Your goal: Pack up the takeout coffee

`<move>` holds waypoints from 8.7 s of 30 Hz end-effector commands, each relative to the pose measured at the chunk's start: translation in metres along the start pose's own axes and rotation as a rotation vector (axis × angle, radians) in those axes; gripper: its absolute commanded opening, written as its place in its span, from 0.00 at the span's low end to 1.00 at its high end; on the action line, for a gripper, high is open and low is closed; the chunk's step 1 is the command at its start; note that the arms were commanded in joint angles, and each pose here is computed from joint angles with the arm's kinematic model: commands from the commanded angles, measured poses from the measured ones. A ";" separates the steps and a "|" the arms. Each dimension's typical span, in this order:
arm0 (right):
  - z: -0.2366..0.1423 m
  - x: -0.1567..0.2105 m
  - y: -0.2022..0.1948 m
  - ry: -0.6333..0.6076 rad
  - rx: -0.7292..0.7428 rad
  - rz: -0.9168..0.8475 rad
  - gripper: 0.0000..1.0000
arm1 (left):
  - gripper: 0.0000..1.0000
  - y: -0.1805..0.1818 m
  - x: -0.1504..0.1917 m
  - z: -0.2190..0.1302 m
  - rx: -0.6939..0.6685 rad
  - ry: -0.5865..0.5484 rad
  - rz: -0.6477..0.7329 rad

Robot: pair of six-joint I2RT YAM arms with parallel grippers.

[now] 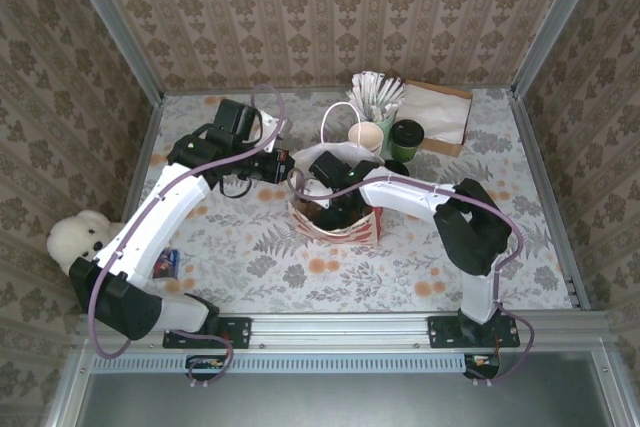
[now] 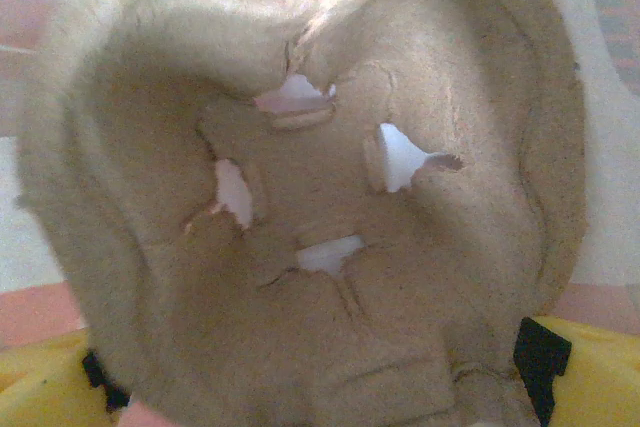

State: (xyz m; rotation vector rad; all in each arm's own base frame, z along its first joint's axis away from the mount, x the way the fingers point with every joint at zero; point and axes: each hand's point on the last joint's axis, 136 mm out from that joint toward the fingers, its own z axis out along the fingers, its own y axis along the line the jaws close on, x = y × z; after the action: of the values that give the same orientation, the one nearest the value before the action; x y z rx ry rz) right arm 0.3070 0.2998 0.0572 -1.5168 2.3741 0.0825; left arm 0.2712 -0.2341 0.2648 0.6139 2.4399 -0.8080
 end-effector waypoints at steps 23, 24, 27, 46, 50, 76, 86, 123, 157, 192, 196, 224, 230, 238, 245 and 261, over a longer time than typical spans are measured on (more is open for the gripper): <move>-0.140 -0.084 -0.008 -0.510 0.006 0.194 1.00 | 0.02 -0.001 -0.011 -0.013 0.008 -0.051 0.005; -0.146 -0.087 -0.009 -0.528 0.008 0.196 1.00 | 0.02 -0.001 -0.011 -0.013 0.010 -0.050 0.007; -0.170 -0.095 -0.015 -0.592 0.035 0.207 1.00 | 0.02 0.002 -0.008 -0.013 -0.002 -0.035 -0.003; -0.295 -0.073 -0.051 -0.922 0.216 0.426 1.00 | 0.01 -0.006 -0.001 -0.009 0.054 0.004 -0.070; -0.318 -0.056 -0.052 -0.929 0.274 0.316 1.00 | 0.02 -0.004 -0.006 -0.010 0.046 0.006 -0.059; -0.198 -0.012 -0.096 -0.430 -0.097 0.042 0.75 | 0.00 -0.002 -0.015 0.006 0.074 0.053 -0.038; -0.204 -0.018 -0.100 -0.392 -0.022 0.044 0.19 | 0.00 -0.012 -0.021 -0.002 0.124 0.073 -0.002; -0.197 -0.028 -0.065 -0.417 0.104 0.778 0.00 | 1.00 0.108 -0.036 -0.125 -0.599 -0.403 -0.274; -0.171 -0.059 -0.057 -0.393 -0.035 0.883 0.11 | 1.00 0.131 0.090 0.028 -0.460 -0.041 -0.748; -0.199 -0.015 -0.057 -0.317 0.074 0.965 0.36 | 1.00 0.104 0.048 0.046 -0.304 -0.088 -0.545; -0.209 -0.014 -0.059 -0.349 0.081 0.924 0.51 | 1.00 0.096 0.038 0.029 -0.288 -0.123 -0.512; -0.205 -0.044 -0.038 -0.550 -0.233 0.682 0.81 | 1.00 0.055 -0.036 -0.072 -0.187 -0.423 -0.080; -0.202 -0.050 -0.037 -0.557 -0.252 0.609 0.81 | 1.00 0.036 -0.062 -0.057 -0.088 -0.344 0.190; -0.200 -0.029 -0.058 -0.524 -0.127 0.688 0.81 | 1.00 0.033 -0.083 -0.012 0.011 -0.171 0.394; -0.199 -0.028 -0.052 -0.537 -0.151 0.697 0.82 | 0.88 0.035 -0.095 0.036 0.061 -0.046 0.483; -0.249 0.004 -0.069 -0.627 -0.021 0.692 0.86 | 0.03 0.042 -0.094 0.019 0.018 -0.078 0.408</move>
State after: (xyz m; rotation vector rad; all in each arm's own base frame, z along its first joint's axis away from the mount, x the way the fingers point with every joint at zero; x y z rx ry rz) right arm 0.3107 0.2233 0.2877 -0.4879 2.2619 0.6708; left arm 0.3805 -0.2525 0.2724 1.0611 2.1509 -0.6663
